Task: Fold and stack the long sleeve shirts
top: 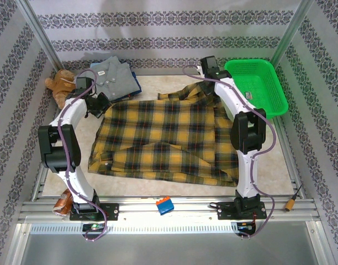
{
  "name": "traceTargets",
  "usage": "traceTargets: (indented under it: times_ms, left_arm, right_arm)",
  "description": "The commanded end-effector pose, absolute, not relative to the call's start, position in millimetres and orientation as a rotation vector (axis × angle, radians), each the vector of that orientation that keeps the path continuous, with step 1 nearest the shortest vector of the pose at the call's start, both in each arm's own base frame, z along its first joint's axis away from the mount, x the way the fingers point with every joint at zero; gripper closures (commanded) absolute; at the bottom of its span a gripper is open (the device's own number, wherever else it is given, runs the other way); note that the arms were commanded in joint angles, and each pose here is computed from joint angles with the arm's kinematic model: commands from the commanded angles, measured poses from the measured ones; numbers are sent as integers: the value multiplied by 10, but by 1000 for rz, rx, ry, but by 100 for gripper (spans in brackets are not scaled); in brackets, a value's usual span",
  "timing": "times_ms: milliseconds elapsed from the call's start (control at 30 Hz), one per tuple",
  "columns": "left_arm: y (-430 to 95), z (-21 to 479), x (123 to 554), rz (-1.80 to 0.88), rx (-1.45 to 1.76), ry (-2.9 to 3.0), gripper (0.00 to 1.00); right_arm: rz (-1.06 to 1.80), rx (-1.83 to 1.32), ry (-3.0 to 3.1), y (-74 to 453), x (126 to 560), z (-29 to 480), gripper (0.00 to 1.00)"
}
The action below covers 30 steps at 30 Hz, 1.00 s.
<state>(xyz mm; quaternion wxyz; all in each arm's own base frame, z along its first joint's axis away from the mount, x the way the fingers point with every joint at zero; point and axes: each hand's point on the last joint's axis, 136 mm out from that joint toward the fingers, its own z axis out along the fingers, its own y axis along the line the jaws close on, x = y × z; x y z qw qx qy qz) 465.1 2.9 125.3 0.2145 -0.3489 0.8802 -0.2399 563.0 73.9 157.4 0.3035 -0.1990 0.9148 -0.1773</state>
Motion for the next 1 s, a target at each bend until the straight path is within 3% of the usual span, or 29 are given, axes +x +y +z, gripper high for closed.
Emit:
traceTargets:
  times_ms: [0, 267, 733, 967]
  left_arm:
    - [68, 1343, 4771, -696, -909, 2408, 100]
    - [74, 1305, 4766, -729, -885, 2410, 100]
    - [234, 1286, 4535, -764, -787, 2460, 100]
    - [231, 1209, 4449, -767, -789, 2485, 100]
  right_arm:
    - [-483, -541, 2349, 774, 5781, 1721, 100]
    - [-460, -577, 2410, 997, 5447, 1485, 100]
    - [-391, -402, 2483, 550, 4291, 1529, 100]
    - [-368, -382, 2438, 391, 4228, 1805, 100]
